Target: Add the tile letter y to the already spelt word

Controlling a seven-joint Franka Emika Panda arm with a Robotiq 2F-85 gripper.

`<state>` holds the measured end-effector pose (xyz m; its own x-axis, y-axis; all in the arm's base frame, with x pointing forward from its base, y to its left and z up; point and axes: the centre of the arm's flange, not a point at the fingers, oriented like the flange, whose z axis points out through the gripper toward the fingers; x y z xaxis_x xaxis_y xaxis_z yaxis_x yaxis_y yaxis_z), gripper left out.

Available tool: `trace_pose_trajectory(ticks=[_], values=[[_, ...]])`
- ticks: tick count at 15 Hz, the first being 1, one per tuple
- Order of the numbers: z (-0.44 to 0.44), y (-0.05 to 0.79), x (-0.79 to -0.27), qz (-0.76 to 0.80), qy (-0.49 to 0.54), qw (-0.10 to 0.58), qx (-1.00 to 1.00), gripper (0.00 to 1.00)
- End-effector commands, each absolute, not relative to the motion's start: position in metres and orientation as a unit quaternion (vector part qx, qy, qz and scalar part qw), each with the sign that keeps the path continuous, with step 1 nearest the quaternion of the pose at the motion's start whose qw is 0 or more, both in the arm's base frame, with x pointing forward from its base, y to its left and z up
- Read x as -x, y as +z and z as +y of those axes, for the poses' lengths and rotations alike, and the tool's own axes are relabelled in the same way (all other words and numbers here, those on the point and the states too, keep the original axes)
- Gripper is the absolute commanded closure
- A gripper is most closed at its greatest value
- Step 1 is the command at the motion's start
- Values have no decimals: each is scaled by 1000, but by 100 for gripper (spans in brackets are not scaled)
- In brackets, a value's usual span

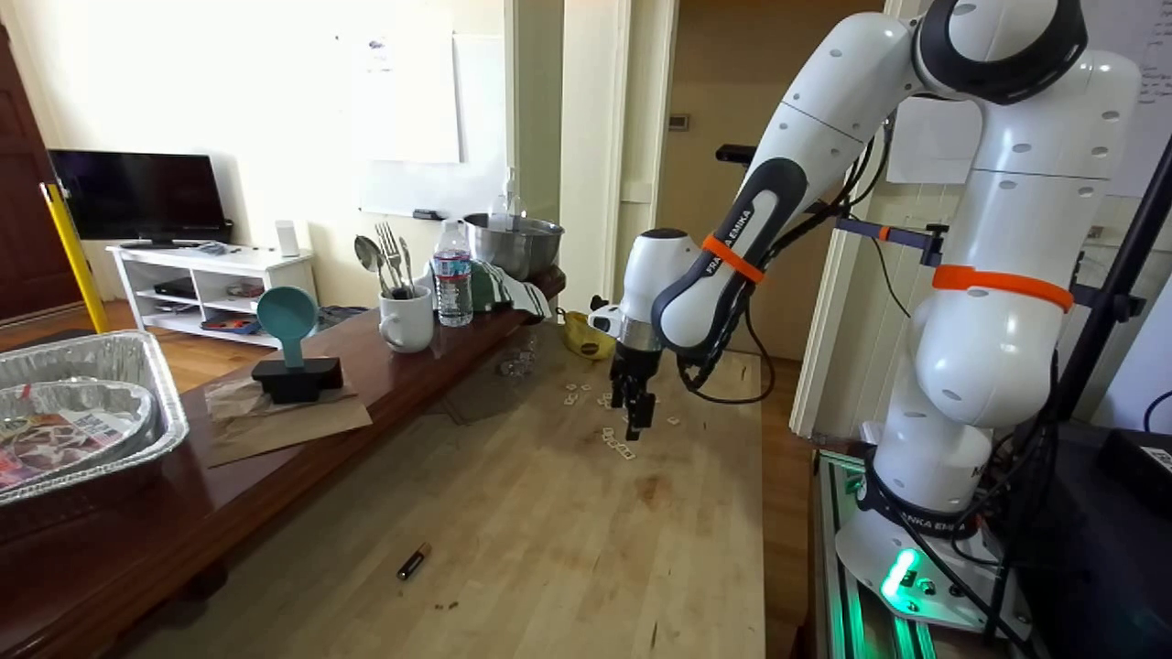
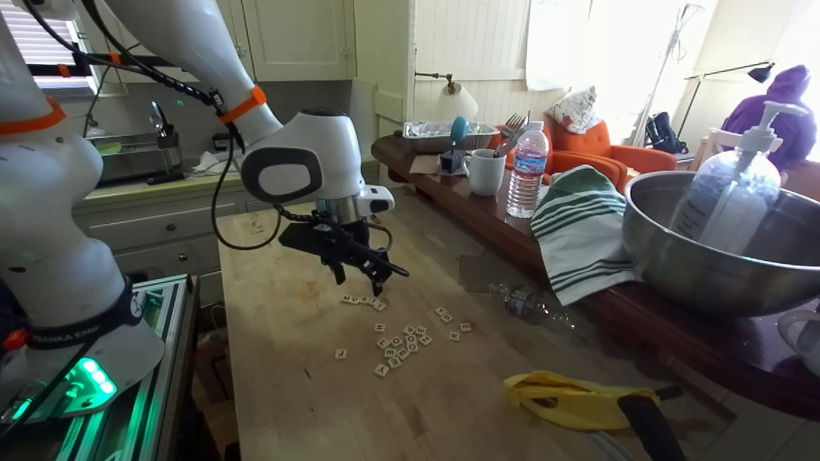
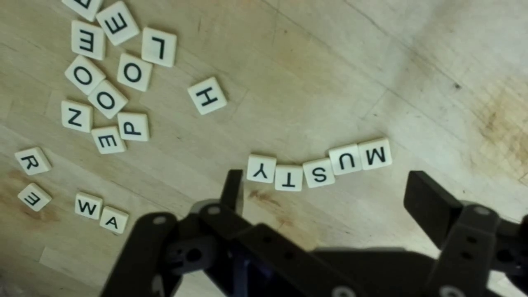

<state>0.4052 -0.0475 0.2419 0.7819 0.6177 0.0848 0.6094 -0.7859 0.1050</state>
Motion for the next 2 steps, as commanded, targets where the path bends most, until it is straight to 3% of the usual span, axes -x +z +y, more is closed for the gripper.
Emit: trace_pose_trajectory(ticks=[1, 2], values=[[-48, 242, -405, 325, 57, 36, -943, 0], [-48, 242, -405, 325, 57, 36, -943, 0]])
